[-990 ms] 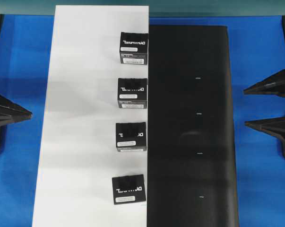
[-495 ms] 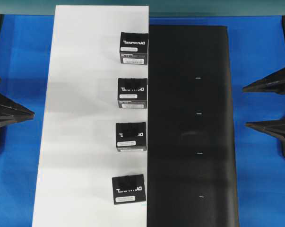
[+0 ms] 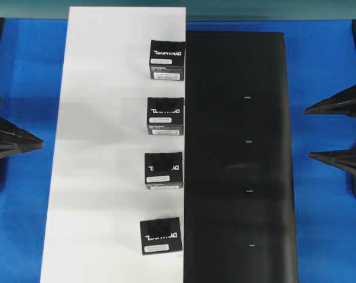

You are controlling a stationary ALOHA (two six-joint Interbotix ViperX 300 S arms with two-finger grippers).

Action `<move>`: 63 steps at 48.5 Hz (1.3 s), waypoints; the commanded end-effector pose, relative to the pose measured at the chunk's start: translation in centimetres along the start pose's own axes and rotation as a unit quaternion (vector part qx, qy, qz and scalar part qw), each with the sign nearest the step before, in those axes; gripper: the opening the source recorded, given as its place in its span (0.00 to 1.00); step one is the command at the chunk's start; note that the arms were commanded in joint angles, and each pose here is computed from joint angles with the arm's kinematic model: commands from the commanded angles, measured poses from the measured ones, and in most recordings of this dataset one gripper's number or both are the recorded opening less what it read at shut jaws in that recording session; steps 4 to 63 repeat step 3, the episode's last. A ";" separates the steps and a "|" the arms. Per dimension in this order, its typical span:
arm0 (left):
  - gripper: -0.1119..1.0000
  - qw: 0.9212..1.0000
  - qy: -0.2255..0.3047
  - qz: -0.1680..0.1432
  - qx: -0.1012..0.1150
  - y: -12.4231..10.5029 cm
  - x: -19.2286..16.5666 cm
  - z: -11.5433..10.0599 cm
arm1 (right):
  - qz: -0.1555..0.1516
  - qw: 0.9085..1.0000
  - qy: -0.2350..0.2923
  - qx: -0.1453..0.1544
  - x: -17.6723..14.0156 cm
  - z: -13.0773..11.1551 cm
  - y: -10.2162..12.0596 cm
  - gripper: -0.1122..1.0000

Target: Place the box from the black base onto the white base.

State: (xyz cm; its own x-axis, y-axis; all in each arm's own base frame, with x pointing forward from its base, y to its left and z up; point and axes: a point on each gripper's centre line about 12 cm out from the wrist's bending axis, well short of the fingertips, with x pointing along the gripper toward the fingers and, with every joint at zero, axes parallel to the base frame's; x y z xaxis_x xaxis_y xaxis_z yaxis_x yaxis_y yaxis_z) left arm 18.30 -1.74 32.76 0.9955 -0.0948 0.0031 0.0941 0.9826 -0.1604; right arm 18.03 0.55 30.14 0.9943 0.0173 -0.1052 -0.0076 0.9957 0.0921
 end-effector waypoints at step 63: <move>0.08 1.000 -0.009 -0.002 0.002 -0.1 0.1 0.5 | 0.007 1.000 -0.014 -0.001 0.0 0.5 0.2 0.92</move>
